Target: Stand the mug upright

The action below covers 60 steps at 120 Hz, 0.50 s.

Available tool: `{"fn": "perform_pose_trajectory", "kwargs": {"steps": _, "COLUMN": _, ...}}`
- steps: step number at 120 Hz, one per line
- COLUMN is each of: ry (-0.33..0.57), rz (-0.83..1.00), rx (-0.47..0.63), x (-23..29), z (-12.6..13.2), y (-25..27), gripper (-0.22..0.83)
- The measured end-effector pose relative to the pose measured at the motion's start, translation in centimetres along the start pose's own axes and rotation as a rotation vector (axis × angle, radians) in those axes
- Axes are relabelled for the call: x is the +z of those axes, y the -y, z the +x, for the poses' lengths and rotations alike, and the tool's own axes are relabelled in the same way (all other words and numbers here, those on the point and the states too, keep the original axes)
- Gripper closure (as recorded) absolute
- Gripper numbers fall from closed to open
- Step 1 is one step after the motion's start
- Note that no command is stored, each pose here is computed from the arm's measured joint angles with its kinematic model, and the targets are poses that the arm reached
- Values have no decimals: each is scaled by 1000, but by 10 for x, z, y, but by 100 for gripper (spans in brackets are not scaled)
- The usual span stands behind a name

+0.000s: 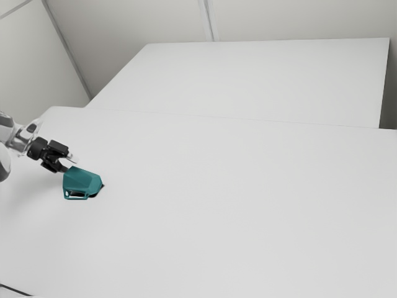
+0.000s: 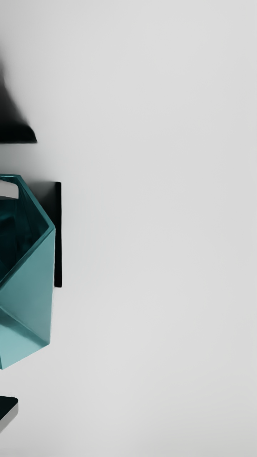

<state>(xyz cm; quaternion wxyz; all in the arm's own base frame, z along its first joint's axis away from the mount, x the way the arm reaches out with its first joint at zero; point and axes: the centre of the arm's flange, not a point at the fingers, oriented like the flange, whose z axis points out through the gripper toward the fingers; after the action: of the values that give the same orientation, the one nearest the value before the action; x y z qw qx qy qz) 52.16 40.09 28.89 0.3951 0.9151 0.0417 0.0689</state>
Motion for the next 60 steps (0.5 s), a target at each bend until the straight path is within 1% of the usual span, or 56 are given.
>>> {"fn": "perform_pose_trajectory", "kwargs": {"steps": 12, "ry": -3, "rz": -53, "rx": 3, "x": 2, "z": -5, "y": -2, "gripper": 0}}
{"fn": "perform_pose_trajectory", "kwargs": {"steps": 28, "ry": 1, "rz": -130, "rx": -20, "x": 10, "z": -19, "y": 1, "gripper": 0}}
{"fn": "perform_pose_trajectory", "kwargs": {"steps": 40, "ry": 7, "rz": -164, "rx": -33, "x": 16, "z": -24, "y": 1, "gripper": 1}}
{"fn": "perform_pose_trajectory", "kwargs": {"steps": 45, "ry": 8, "rz": -171, "rx": -35, "x": 16, "z": -24, "y": 0, "gripper": 9}}
{"fn": "perform_pose_trajectory", "kwargs": {"steps": 60, "ry": 2, "rz": -179, "rx": -33, "x": 10, "z": -25, "y": -3, "gripper": 42}}
